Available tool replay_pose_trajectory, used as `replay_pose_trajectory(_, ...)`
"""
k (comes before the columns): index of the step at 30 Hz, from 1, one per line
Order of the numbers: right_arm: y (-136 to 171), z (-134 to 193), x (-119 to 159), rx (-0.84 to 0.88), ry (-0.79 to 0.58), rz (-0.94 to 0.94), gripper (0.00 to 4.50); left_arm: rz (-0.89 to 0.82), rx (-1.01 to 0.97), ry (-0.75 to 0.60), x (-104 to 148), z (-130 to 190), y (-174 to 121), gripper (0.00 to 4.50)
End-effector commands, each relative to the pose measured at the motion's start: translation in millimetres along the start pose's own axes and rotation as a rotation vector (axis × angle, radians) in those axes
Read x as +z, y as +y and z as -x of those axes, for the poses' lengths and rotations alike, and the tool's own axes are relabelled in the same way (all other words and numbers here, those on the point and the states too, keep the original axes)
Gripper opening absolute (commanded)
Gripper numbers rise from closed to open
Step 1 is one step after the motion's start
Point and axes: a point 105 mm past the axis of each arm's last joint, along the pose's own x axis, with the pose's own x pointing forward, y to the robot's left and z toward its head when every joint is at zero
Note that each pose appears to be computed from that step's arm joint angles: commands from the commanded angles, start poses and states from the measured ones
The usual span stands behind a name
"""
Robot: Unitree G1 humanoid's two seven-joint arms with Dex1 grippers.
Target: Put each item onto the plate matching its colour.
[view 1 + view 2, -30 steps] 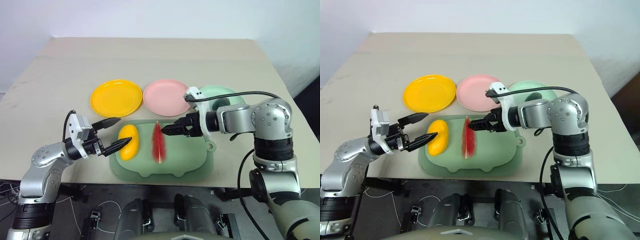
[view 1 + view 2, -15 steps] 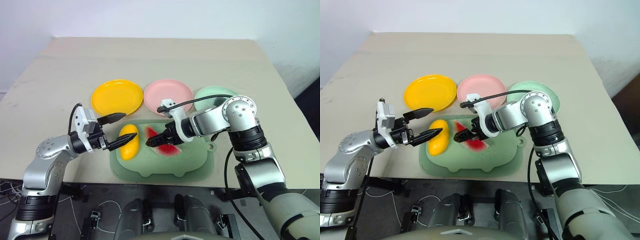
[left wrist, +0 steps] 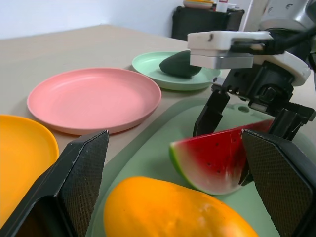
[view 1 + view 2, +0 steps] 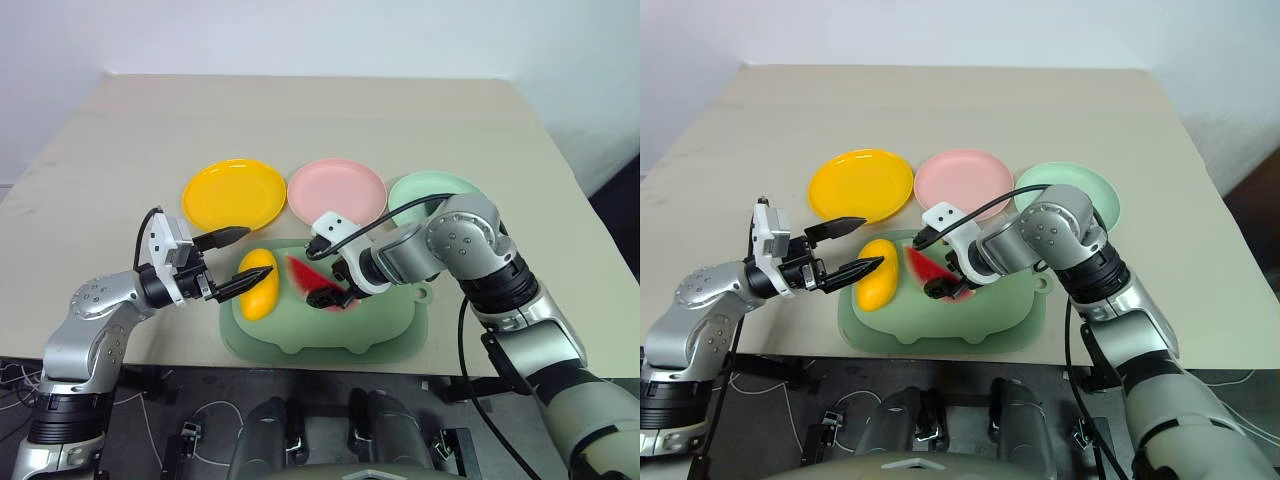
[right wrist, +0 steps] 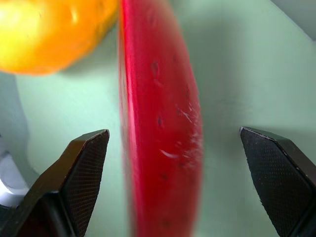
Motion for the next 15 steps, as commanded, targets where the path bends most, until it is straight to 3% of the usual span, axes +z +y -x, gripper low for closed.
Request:
replay_pose_trajectory(1,3.1,4.0,10.9,-0.005,-0.044,0.071,4.47,-0.042,0.002,-0.025,10.8,2.2,1.4,4.50)
replay_pose_trajectory(4,2.9,1.6,10.3,-0.003,-0.043,0.084,4.47,-0.044,0.003,-0.026,10.5,2.7,2.1,4.50)
replay_pose_trajectory(7,4.0,-1.7,9.1,0.001,-0.040,0.088,3.94,-0.046,0.003,-0.025,10.2,3.1,1.5,4.50)
replay_pose_trajectory(12,5.9,-5.0,9.3,0.008,-0.038,0.092,2.33,-0.049,0.004,-0.022,10.9,3.5,1.0,4.50)
replay_pose_trajectory(15,5.4,-5.2,9.5,0.005,-0.037,0.095,2.14,-0.050,0.006,-0.026,11.8,2.8,1.0,4.50)
